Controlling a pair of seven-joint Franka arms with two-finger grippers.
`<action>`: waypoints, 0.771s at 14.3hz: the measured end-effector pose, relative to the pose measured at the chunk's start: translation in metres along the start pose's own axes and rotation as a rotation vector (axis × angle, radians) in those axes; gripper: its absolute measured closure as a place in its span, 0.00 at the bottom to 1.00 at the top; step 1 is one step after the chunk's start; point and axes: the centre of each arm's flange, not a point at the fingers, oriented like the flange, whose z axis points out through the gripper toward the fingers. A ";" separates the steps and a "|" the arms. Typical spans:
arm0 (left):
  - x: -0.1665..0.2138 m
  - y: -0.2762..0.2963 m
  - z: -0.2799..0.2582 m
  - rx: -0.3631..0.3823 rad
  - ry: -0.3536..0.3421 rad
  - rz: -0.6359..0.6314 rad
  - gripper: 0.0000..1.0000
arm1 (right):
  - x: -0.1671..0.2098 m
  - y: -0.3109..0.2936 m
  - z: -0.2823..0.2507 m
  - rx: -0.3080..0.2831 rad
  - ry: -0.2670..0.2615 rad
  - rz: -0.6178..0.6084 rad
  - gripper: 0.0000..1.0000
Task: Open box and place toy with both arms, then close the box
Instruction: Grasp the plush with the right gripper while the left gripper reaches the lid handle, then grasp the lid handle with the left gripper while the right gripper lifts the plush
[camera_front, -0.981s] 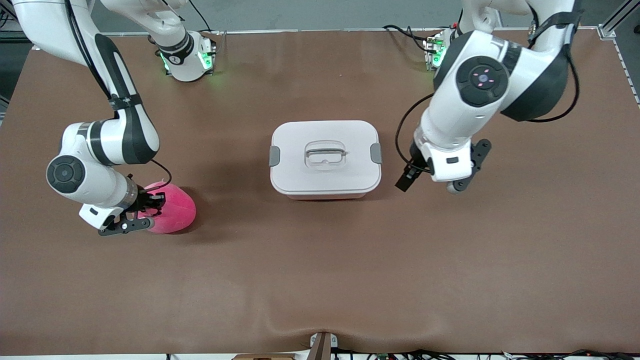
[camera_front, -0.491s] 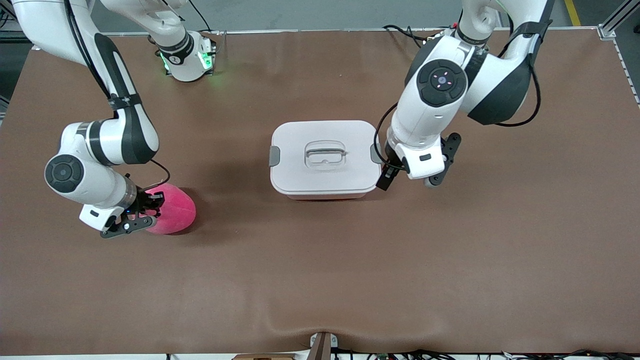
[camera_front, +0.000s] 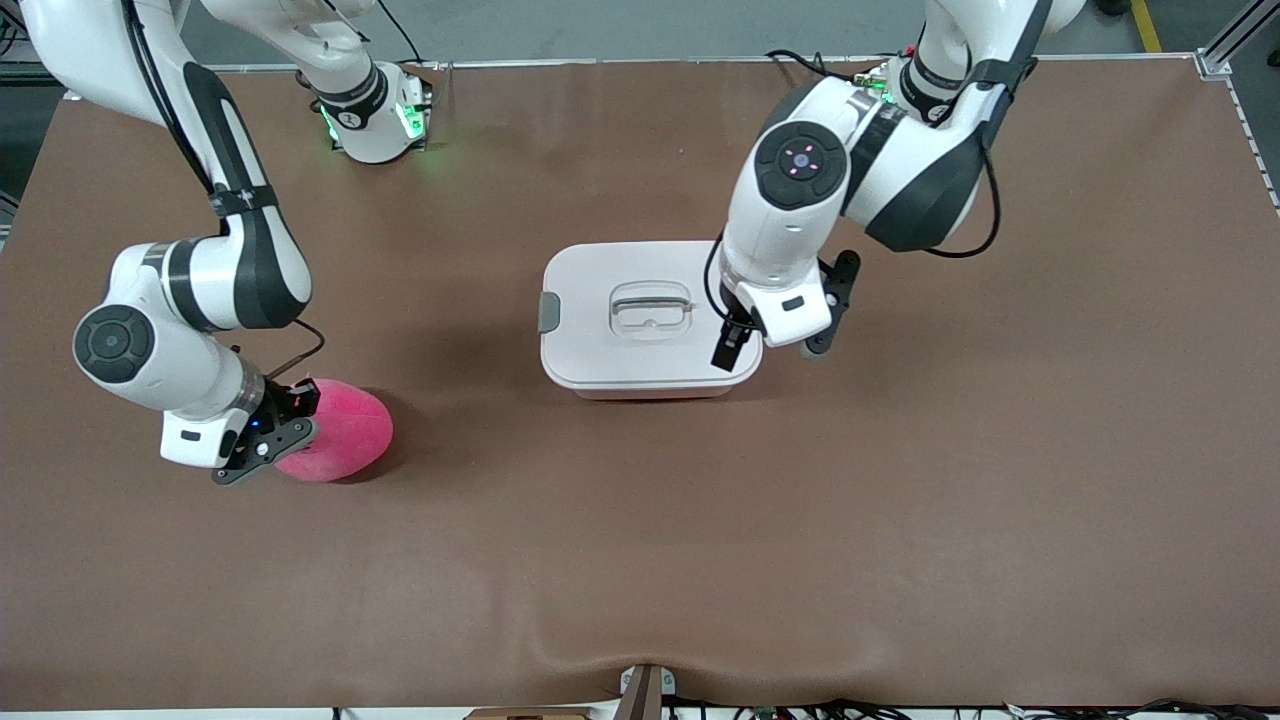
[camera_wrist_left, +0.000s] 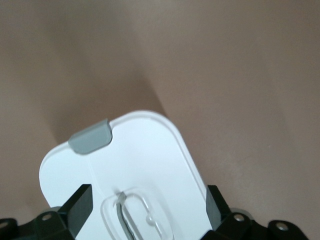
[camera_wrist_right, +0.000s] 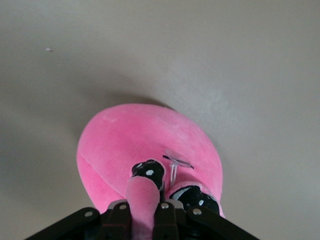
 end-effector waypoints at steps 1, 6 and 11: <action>-0.009 -0.002 0.003 0.004 0.001 -0.012 0.00 | 0.001 0.003 -0.005 -0.008 0.009 -0.053 0.87; -0.032 -0.003 0.022 0.019 0.007 -0.086 0.00 | -0.007 0.029 -0.022 -0.036 0.030 -0.282 0.87; -0.048 -0.006 0.032 0.023 0.010 -0.139 0.00 | -0.017 0.046 -0.034 -0.057 0.040 -0.437 0.87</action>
